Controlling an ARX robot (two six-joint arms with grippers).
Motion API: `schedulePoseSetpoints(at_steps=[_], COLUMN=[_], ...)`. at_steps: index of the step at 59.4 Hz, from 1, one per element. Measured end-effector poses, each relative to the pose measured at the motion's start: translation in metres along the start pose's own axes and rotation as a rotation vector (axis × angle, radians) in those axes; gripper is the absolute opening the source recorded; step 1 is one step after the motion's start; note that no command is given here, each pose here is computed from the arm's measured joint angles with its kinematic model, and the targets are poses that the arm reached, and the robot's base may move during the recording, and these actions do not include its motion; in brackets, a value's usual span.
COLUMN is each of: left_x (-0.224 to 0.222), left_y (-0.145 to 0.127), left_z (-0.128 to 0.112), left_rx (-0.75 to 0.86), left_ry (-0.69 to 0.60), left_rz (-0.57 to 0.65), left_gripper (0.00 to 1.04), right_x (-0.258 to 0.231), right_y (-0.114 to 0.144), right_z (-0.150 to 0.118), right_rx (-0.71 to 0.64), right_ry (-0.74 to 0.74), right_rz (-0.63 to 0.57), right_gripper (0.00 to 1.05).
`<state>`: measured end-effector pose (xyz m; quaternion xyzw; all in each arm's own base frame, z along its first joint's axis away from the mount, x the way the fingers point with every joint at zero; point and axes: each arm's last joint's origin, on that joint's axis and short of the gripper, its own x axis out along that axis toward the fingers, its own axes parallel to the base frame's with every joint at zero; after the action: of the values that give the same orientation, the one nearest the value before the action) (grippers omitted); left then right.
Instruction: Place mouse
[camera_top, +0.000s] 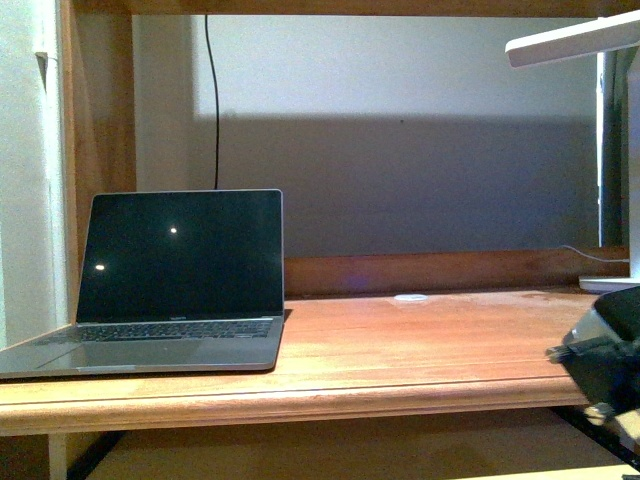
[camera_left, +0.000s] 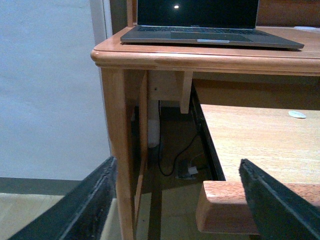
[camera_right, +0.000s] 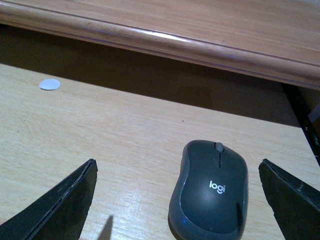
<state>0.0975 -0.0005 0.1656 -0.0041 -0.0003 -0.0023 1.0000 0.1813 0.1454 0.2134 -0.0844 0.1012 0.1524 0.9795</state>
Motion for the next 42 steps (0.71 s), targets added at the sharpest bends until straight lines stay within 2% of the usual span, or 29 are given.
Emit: schedulePoseSetpoints(at_steps=[6, 26, 42], left_x=[0.0, 0.0, 0.0], left_y=[0.0, 0.0, 0.0], left_z=[0.0, 0.0, 0.0], left_rx=[0.001, 0.002, 0.002], left_ry=[0.0, 0.0, 0.0], left_rz=[0.0, 0.0, 0.0], left_gripper=[0.99, 0.97, 0.97], right_x=[0.012, 0.042, 0.048], right_y=[-0.004, -0.031, -0.039], right_z=[0.002, -0.003, -0.002], right_rx=[0.008, 0.002, 0.006], right_ry=[0.058, 0.242, 0.312], right_rz=[-0.025, -0.209, -0.244], right_gripper=[0.97, 0.97, 0.97])
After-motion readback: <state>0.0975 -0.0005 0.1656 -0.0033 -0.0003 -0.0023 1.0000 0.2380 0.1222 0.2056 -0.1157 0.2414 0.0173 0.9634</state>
